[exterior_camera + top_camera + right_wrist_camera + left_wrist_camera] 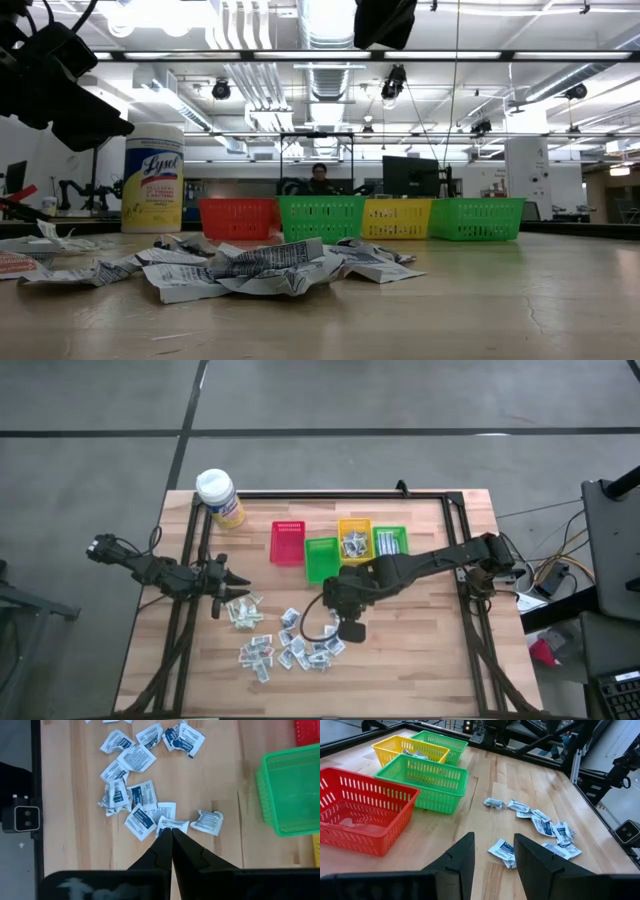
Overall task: Pick & Place First Aid Supplies
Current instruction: Put the alcohol pad into the yellow basket
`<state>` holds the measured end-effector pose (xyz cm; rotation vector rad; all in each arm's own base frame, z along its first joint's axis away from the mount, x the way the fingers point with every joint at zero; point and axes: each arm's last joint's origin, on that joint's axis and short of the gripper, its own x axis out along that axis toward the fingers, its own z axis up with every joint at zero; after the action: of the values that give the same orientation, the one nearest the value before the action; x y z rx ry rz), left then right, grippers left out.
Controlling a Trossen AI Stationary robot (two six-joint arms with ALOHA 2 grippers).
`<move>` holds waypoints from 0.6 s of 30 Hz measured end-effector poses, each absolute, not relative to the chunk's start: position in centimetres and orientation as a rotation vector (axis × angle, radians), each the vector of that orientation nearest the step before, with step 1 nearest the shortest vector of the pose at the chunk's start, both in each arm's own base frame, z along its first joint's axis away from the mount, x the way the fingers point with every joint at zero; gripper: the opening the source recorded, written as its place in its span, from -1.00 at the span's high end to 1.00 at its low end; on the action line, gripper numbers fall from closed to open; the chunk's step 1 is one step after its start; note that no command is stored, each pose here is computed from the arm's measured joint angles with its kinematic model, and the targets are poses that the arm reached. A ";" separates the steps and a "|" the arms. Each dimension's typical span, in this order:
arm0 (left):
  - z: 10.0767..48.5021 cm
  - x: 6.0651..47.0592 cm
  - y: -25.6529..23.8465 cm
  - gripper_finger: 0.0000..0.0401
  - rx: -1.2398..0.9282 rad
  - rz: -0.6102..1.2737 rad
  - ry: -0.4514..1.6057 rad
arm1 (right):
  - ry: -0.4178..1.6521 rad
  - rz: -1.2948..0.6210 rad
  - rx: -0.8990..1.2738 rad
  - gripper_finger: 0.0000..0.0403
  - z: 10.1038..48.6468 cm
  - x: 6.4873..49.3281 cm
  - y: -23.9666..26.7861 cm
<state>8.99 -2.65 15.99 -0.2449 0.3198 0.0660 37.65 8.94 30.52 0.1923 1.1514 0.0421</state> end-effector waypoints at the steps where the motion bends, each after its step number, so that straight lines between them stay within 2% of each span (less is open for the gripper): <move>1: 16.0 9.0 -2.6 0.35 -0.245 0.066 0.320 | 1.151 0.043 0.192 0.96 30.5 37.6 9.0; 18: 16.0 9.0 -2.6 0.35 -0.243 0.066 0.320 | 1.155 0.062 0.207 0.93 29.8 37.7 9.4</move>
<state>8.99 -2.65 16.00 -0.2431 0.3203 0.0655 37.67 9.39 29.76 0.2069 1.1545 0.0621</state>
